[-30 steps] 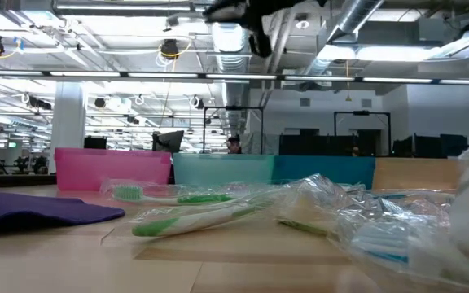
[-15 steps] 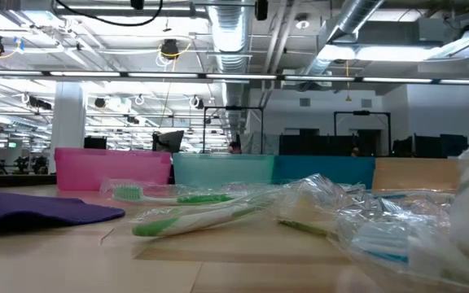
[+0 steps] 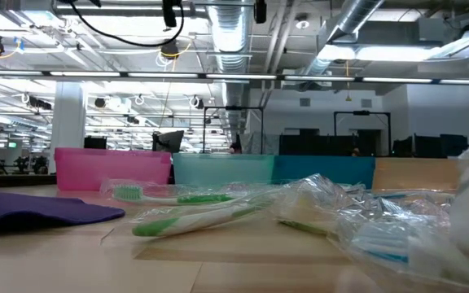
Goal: Pick & Place Toothbrushes
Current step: Put the purple toothbrush into the green bin
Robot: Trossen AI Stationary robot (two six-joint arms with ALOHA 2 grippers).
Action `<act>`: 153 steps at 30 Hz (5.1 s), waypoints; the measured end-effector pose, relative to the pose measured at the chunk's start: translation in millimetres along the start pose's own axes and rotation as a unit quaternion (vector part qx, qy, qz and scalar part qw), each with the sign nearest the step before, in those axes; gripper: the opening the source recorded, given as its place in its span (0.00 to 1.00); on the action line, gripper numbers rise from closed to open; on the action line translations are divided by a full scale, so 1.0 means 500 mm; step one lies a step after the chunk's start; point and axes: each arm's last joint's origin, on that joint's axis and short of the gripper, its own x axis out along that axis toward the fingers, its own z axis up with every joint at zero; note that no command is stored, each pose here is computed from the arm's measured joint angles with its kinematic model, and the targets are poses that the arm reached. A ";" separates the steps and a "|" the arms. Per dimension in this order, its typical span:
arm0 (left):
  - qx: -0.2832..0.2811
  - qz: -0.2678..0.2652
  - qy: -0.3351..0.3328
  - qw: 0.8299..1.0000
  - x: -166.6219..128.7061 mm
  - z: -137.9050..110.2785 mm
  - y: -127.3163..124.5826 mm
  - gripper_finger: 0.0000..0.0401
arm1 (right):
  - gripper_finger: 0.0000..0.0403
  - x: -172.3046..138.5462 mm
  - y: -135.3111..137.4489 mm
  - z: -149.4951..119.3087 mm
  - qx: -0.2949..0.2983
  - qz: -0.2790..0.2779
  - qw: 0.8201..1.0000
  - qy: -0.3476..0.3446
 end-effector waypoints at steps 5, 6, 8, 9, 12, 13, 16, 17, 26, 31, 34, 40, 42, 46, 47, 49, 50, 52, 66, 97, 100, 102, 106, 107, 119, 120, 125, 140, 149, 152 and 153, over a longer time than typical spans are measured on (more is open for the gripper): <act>0.002 0.009 -0.017 1.000 -0.001 0.014 0.011 0.52 | 0.05 0.000 -0.004 -0.007 0.003 -0.012 1.000 0.014; 0.004 0.009 -0.021 1.000 -0.001 0.017 0.013 0.52 | 0.06 0.000 -0.004 -0.007 0.004 -0.013 1.000 0.015; 0.004 0.009 -0.028 1.000 0.003 0.021 0.017 0.53 | 0.07 0.000 -0.007 -0.007 0.005 -0.018 1.000 0.018; 0.001 0.012 -0.028 1.000 0.004 0.022 0.020 0.54 | 0.07 0.000 -0.008 -0.007 0.006 -0.020 1.000 0.019; -0.010 0.014 -0.029 0.999 0.011 0.018 0.029 0.53 | 0.06 -0.002 -0.013 -0.003 0.004 -0.024 1.000 0.017; -0.010 0.016 -0.028 0.999 0.014 0.015 0.032 0.53 | 0.05 -0.002 -0.013 -0.003 0.003 -0.024 1.000 0.017; -0.010 0.008 -0.034 0.999 0.022 0.011 0.037 0.51 | 0.05 -0.003 -0.019 -0.003 0.004 -0.034 0.999 0.022; -0.011 0.008 -0.034 0.999 0.024 0.010 0.039 0.50 | 0.05 -0.003 -0.019 -0.004 0.005 -0.035 0.999 0.023; -0.019 0.009 -0.028 0.999 0.032 0.003 0.050 0.29 | 0.06 -0.004 -0.022 -0.001 0.000 -0.038 0.999 0.022; -0.013 -0.004 -0.026 1.000 0.031 0.011 0.053 0.06 | 0.05 -0.005 -0.024 -0.003 -0.001 -0.042 0.999 0.027; -0.017 -0.008 -0.021 1.000 0.030 0.012 0.056 0.04 | 0.08 -0.004 -0.025 -0.004 -0.001 -0.043 0.999 0.028; -0.065 -0.042 0.019 0.997 0.028 0.014 0.058 0.03 | 0.12 -0.004 -0.023 -0.006 -0.032 -0.025 0.998 0.047; -0.088 -0.056 0.039 0.994 0.027 0.016 0.061 0.03 | 0.13 -0.006 -0.023 -0.005 -0.039 -0.006 0.997 0.065; -0.126 -0.070 0.077 0.987 0.024 0.022 0.071 0.03 | 0.14 -0.010 -0.031 -0.006 -0.023 0.002 0.995 0.096; -0.133 -0.068 0.087 0.985 0.023 0.022 0.075 0.03 | 0.15 -0.010 -0.033 -0.008 -0.020 -0.003 0.995 0.100; -0.140 -0.057 0.099 0.984 0.023 0.018 0.080 0.03 | 0.19 -0.010 -0.036 -0.010 -0.017 -0.012 0.994 0.103; -0.142 -0.055 0.105 0.983 0.023 0.016 0.081 0.03 | 0.22 -0.011 -0.038 -0.010 -0.011 -0.014 0.994 0.103; -0.142 -0.057 0.110 0.982 0.023 0.015 0.080 0.03 | 0.29 -0.012 -0.040 -0.008 0.012 -0.020 0.995 0.102; -0.153 -0.048 0.155 0.975 0.040 -0.015 0.108 0.03 | 0.65 -0.012 -0.041 -0.007 0.044 -0.006 0.992 0.115; -0.151 -0.048 0.127 0.979 0.049 -0.009 0.124 0.06 | 0.06 0.002 -0.062 -0.016 0.031 -0.021 0.991 0.125; -0.143 -0.052 0.131 0.980 0.048 -0.008 0.124 0.12 | 0.07 0.000 -0.068 -0.013 0.035 -0.025 0.991 0.126; -0.138 -0.053 0.138 0.979 0.045 -0.004 0.127 0.17 | 0.05 -0.002 -0.072 -0.010 0.037 -0.030 0.991 0.127; -0.133 0.001 0.150 0.980 0.030 0.003 0.144 0.26 | 0.05 -0.013 -0.095 0.006 0.063 -0.054 0.989 0.121; -0.127 0.019 0.153 0.980 0.026 0.003 0.147 0.29 | 0.05 -0.016 -0.100 0.012 0.067 -0.059 0.989 0.116; -0.084 0.086 0.188 0.975 -0.037 0.008 0.119 0.46 | 0.05 0.018 -0.293 -0.002 0.131 -0.325 0.925 0.145; -0.076 0.077 0.186 0.977 -0.045 0.011 0.108 0.46 | 0.05 0.030 -0.309 -0.009 0.138 -0.336 0.920 0.149; -0.062 0.025 0.164 0.984 -0.094 0.021 0.046 0.43 | 0.05 0.091 -0.371 -0.040 0.171 -0.393 0.886 0.176; -0.053 -0.042 0.133 0.989 -0.180 0.027 -0.014 0.38 | 0.05 0.177 -0.440 -0.107 0.217 -0.571 0.762 0.215; -0.051 -0.051 0.142 0.987 -0.180 0.026 -0.015 0.39 | 0.05 0.198 -0.456 -0.107 0.237 -0.557 0.776 0.179; -0.048 -0.052 0.142 0.987 -0.180 0.026 -0.015 0.39 | 0.05 0.191 -0.467 -0.120 0.249 -0.568 0.762 0.188; -0.048 -0.052 0.142 0.987 -0.180 0.026 -0.015 0.39 | 0.05 0.188 -0.468 -0.122 0.253 -0.570 0.758 0.194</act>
